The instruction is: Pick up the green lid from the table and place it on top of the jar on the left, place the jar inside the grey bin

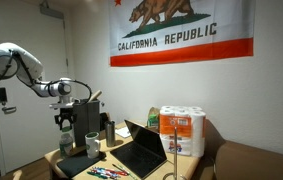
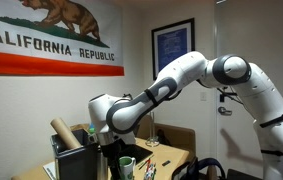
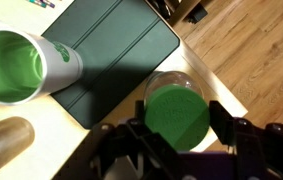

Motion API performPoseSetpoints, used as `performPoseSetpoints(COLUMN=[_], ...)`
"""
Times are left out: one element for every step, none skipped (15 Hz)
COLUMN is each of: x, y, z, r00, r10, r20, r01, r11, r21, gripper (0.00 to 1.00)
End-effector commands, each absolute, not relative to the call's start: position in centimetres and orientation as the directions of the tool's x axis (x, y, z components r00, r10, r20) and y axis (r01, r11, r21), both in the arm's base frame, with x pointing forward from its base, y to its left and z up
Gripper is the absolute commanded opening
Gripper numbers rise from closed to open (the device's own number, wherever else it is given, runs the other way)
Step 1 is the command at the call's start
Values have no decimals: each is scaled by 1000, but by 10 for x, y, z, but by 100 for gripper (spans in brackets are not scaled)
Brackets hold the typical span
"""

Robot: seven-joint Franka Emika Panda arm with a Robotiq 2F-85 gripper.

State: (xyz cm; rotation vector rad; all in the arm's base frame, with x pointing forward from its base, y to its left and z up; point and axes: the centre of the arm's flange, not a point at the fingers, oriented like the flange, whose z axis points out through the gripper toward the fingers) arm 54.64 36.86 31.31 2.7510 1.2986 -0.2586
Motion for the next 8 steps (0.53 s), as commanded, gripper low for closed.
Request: performPoseSetpoints(x=[550, 549, 548, 547, 546, 544, 543, 541], y=[370, 369, 369, 368, 366, 363, 361, 358], z=[313, 314, 314, 315, 316, 319, 321, 323], r00=[609, 609, 610, 615, 620, 629, 634, 639], r10=[773, 773, 772, 768, 765, 758, 755, 751], r20=[-179, -178, -178, -177, -174, -171, -167, -165], r01=[786, 785, 784, 780, 777, 770, 766, 762], r11=[-619, -619, -621, -625, -630, -638, -643, -648], r21=[0, -1, -2, -3, -2, -1, 1, 0], gripper=[40, 40, 40, 40, 40, 40, 40, 40])
